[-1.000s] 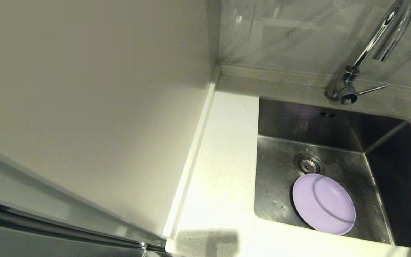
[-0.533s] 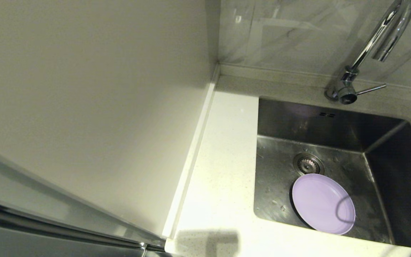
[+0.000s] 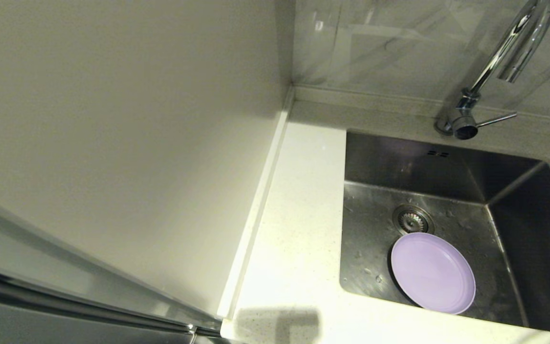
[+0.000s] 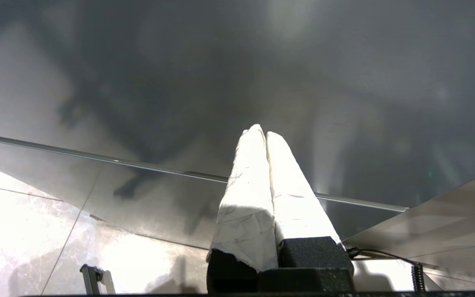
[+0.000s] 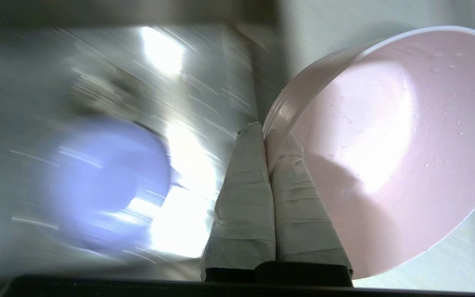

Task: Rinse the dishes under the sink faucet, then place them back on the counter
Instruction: Put a bowl back to the table from the sink

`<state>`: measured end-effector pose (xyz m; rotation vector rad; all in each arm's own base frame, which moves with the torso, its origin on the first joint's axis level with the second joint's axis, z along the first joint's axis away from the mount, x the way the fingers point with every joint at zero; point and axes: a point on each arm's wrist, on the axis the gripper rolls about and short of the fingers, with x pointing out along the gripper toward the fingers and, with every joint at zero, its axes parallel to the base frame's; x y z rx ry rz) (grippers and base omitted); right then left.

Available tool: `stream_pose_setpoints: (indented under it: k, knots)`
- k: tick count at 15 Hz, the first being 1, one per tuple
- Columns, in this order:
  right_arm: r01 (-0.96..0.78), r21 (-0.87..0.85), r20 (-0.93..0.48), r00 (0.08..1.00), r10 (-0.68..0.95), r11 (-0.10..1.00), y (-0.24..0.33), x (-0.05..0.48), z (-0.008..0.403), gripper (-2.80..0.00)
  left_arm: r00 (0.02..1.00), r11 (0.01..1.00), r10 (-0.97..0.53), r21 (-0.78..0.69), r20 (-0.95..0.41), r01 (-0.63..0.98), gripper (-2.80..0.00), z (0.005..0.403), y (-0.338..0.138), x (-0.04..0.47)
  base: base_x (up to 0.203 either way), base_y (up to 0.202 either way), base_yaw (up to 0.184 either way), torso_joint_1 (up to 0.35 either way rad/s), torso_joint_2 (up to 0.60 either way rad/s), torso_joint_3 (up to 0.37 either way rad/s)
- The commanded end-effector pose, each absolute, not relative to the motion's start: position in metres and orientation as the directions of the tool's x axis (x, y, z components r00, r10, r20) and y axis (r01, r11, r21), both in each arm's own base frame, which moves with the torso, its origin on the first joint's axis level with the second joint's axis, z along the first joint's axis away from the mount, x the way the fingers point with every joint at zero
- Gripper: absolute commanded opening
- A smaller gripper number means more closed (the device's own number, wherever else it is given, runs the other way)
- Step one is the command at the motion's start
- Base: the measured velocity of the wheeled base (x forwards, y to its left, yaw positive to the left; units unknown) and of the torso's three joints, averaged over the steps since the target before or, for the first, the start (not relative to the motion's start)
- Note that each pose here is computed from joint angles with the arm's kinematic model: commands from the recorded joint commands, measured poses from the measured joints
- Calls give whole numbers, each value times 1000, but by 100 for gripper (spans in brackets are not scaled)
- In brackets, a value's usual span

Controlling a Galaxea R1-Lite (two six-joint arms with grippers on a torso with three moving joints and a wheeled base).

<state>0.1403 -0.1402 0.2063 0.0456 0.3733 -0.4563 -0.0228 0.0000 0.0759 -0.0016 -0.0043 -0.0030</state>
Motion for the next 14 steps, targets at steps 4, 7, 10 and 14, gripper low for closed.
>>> stream_pose_setpoints:
  k: [4, 7, 10, 14]
  knots:
    - [557, -381, -305, 678, -668, 739, -137, 129, 214, -280, 1000, 1000, -2, -2, 4, 2, -280, 75, 0, -23, 0, 0, 0, 0, 0, 0]
    - [580, -440, -321, 612, -723, 686, -136, 125, 209, -280, 1000, 1000, -2, -2, 2, 2, -280, 75, 0, -23, 0, 0, 0, 0, 0, 0]
    - [584, -448, -408, 540, -736, 677, -133, 120, 199, -280, 1000, 1000, -2, -2, 2, 2, -280, 75, 0, -23, 0, 0, 0, 0, 0, 0]
    - [594, -367, -567, 467, -679, 716, -130, 117, 182, -280, 1000, 1000, -3, -2, 2, 3, -280, 75, 0, -23, 0, 0, 0, 0, 0, 0]
